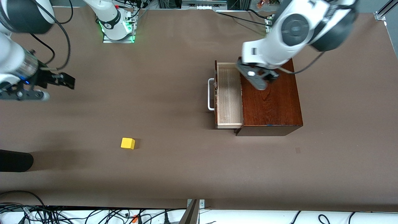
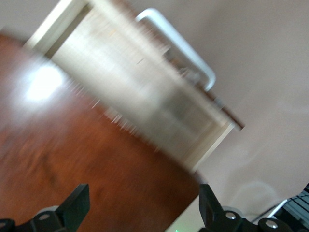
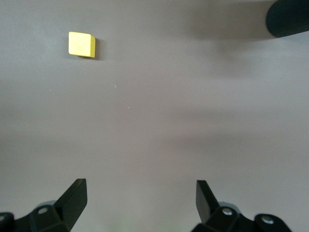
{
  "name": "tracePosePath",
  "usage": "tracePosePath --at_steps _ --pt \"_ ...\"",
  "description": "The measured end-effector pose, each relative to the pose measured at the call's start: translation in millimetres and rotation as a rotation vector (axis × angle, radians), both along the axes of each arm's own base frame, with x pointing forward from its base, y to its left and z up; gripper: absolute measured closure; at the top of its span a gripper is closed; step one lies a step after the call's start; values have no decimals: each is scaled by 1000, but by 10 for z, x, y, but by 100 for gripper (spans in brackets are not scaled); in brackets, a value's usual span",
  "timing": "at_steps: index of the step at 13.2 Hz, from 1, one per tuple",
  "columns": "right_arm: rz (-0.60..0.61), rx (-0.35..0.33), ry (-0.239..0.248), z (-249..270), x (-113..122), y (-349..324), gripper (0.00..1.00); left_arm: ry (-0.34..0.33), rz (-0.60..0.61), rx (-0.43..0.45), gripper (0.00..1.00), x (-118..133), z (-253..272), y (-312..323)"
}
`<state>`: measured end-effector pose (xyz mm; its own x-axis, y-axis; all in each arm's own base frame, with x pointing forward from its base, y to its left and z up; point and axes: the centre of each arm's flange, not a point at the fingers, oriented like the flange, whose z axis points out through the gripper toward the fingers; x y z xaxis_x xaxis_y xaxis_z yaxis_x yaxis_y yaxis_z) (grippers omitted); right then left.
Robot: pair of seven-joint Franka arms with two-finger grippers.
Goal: Open drawer, take yellow block, close drawer
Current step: 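Return the right gripper to rest while the left gripper reaches the drawer, then push the drawer front into the box with the left gripper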
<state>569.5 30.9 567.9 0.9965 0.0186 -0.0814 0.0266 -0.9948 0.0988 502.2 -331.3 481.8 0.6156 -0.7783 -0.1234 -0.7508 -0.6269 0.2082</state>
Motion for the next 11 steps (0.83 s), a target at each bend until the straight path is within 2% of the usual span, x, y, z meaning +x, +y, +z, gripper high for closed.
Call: tracePosePath --at_steps 2,4,8,11 --pt "-6 11 -13 73 -157 -228 0 -55 -124 -86 0 -65 -152 -438" --pt "-20 17 -17 105 -239 -425 0 -130 -298 -163 0 -114 -336 -819" --pt "-23 20 -42 168 -240 -471 0 -269 -606 -190 0 -184 -845 -1351" --pt "-62 17 -18 188 -287 -442 0 -321 -737 -183 0 -253 -1356 -1627"
